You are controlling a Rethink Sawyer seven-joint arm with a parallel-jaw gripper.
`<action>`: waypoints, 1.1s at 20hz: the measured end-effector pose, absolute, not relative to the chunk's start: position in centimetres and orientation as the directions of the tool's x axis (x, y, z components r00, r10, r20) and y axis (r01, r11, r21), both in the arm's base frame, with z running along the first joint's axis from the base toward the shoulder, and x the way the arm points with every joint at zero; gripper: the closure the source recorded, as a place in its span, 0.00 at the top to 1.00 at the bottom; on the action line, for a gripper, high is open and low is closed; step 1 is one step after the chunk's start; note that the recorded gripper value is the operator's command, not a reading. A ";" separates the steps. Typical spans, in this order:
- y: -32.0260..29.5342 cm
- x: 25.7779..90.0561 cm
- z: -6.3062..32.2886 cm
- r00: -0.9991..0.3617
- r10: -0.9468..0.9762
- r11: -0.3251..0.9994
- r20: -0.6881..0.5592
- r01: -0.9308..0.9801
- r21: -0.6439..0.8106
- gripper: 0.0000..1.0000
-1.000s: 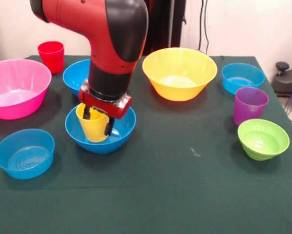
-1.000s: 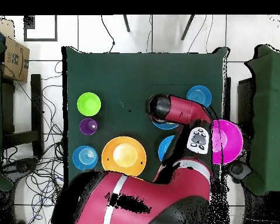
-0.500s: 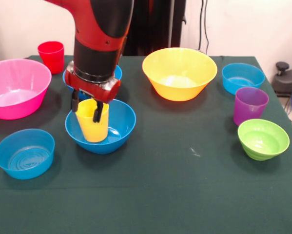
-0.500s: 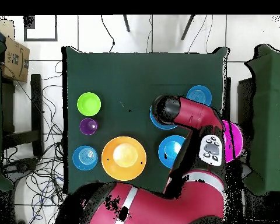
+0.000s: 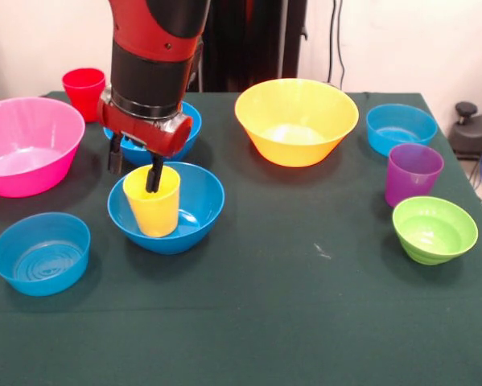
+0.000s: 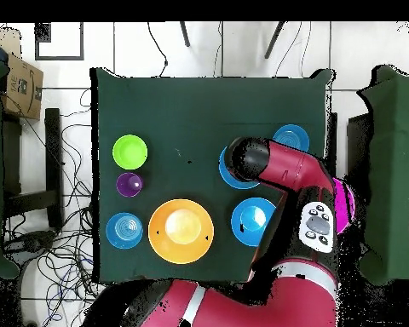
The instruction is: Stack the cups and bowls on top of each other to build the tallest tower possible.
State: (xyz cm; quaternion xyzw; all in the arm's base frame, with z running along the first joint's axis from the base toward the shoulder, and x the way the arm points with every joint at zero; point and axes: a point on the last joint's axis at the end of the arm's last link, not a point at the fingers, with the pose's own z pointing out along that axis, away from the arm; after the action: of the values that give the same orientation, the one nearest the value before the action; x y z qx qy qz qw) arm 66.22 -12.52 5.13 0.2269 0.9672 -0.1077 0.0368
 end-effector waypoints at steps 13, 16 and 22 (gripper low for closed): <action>-11.6 65.2 8.1 -0.890 0.438 0.873 -0.129 0.455 -0.177 1.00; -11.3 64.7 9.5 -0.888 0.440 0.872 -0.135 0.459 -0.172 1.00; -11.5 64.7 11.7 -0.882 0.451 0.867 -0.135 0.469 -0.167 1.00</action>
State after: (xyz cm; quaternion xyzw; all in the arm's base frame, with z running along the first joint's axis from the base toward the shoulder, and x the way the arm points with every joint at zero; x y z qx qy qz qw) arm 64.70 -11.49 11.70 0.2383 0.9652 -0.0976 0.0458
